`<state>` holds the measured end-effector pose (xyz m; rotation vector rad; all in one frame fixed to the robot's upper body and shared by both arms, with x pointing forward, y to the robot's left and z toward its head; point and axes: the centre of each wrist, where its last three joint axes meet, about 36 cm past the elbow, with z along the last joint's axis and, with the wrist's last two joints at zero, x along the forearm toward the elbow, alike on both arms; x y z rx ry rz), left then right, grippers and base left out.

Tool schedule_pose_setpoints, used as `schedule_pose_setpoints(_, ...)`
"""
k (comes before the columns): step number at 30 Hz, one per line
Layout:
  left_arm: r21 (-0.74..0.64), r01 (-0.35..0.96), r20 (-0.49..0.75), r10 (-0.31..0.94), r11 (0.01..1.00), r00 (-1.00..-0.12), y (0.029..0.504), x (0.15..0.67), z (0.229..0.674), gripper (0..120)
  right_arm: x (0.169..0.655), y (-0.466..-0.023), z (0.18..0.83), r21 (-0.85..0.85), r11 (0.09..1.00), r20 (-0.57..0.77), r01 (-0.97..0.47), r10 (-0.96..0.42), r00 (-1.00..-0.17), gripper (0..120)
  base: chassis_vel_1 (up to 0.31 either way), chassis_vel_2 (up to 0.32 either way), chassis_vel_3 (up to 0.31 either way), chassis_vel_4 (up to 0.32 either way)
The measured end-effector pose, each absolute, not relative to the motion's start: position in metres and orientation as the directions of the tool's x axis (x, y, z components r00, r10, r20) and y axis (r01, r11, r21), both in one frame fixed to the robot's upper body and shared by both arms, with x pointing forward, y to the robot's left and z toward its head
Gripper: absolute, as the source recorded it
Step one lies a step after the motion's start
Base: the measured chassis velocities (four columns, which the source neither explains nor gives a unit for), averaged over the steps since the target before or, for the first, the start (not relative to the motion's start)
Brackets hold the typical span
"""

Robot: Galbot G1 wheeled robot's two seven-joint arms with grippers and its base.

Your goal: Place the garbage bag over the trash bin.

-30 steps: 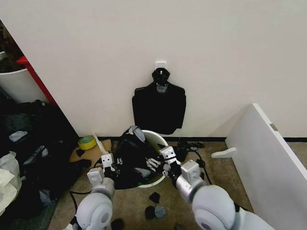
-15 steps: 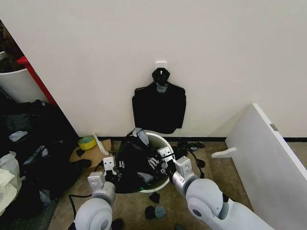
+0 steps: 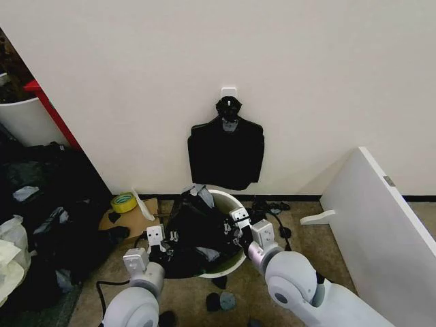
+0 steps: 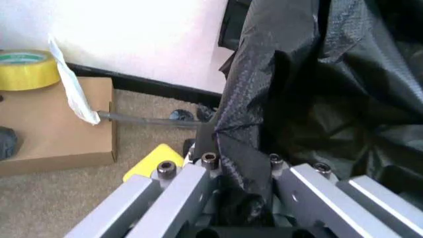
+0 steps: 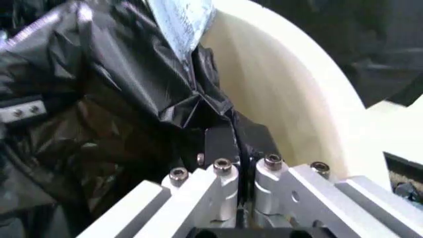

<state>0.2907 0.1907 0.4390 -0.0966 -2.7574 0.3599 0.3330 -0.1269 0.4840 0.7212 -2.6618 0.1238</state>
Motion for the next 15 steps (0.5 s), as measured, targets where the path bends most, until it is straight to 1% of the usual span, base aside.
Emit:
schedule_pose_setpoints(4,-0.253,0.026,0.336,0.113,0.967,-0.935,0.193,0.291,0.435,2,0.325,-0.138,0.501,0.029,0.865,0.318,-0.502,-0.484,-0.815,0,0.0,0.0,0.0,0.0)
schedule_pose_setpoints(7,-0.251,0.041,0.33,0.125,0.967,-0.936,0.194,0.288,0.432,2,0.329,-0.148,0.512,0.046,0.87,0.286,-0.491,-0.482,-0.828,0,0.0,0.0,0.0,0.0)
schedule_pose_setpoints(11,-0.246,0.061,0.323,0.141,0.967,-0.936,0.194,0.284,0.431,2,0.337,-0.159,0.519,0.058,0.878,0.284,-0.475,-0.47,-0.836,0,0.0,0.0,0.0,0.0)
schedule_pose_setpoints(15,-0.239,0.096,0.307,0.169,0.966,-0.937,0.196,0.277,0.428,2,0.348,-0.17,0.519,0.065,0.89,0.33,-0.452,-0.447,-0.832,0,0.0,0.0,0.0,0.0)
